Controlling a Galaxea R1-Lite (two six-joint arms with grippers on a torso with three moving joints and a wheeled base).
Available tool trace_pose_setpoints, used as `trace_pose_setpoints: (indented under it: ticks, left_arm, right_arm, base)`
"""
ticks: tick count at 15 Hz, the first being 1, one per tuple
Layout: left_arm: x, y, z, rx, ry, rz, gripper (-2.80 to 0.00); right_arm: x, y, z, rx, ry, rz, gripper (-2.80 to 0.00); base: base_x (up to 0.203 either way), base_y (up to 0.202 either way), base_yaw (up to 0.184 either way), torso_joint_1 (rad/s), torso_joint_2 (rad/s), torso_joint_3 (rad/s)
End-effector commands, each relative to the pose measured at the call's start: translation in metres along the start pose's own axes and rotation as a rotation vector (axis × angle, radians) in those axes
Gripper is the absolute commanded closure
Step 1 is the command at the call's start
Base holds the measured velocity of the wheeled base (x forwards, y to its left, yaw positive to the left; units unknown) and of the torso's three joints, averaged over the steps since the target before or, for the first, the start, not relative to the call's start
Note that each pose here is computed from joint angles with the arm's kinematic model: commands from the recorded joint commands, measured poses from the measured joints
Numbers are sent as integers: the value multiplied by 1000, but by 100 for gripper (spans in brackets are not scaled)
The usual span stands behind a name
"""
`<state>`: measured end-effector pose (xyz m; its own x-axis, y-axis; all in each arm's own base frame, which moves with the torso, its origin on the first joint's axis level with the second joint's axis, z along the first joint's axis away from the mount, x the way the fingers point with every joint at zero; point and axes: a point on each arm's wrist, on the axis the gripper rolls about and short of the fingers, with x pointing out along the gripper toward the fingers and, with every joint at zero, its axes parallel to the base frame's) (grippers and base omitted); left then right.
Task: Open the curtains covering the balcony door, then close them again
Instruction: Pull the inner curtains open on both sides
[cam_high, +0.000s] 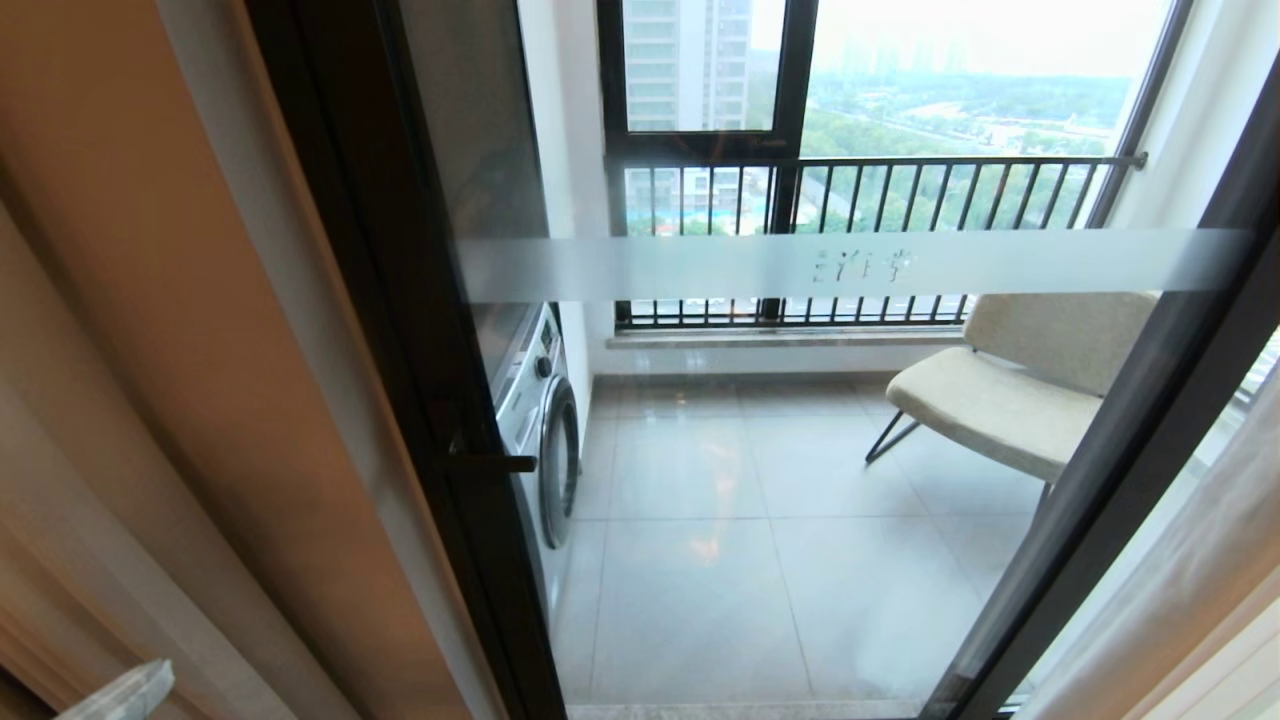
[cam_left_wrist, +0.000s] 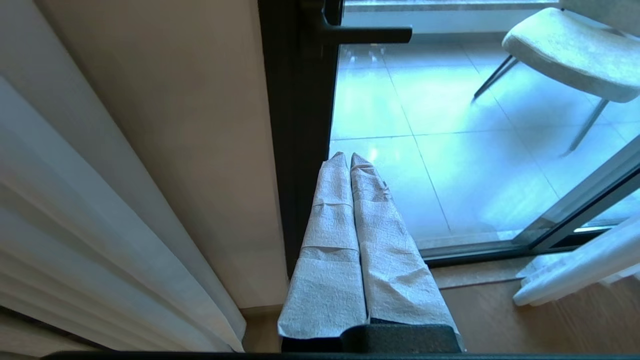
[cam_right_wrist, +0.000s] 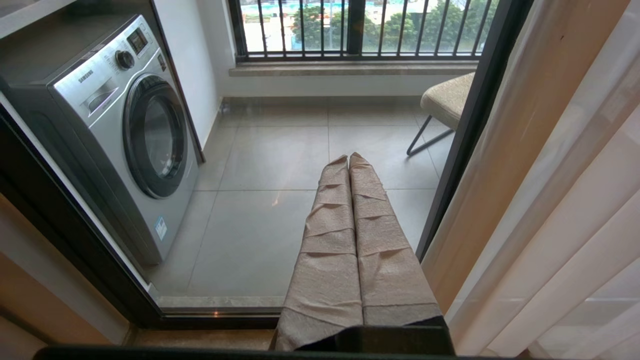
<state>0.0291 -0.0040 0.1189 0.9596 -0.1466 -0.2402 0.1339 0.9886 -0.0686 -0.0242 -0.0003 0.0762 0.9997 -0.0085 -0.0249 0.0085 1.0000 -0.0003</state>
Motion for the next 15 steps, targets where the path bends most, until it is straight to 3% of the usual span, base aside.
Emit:
trace_pose_setpoints:
  ticks: [1,7,10,15]
  left_arm:
    - [-16,1,-23,1,-92,21,0]
    - [-33,1,-49,-13,-166,156,0]
    - [-41,0,-53,-10,-266,160,0]
    - [-40,0,-53,-11,-267,160,0]
  right_arm:
    - [0,0,0,0,0,0,0]
    - [0,0,0,0,0,0,0]
    - [0,0,0,0,0,1,0]
    - [0,0,0,0,0,1,0]
  base:
    - [0,0,0,0,0,0]
    - [0,0,0,0,0,0]
    - [0,0,0,0,0,0]
    - [0,0,0,0,0,0]
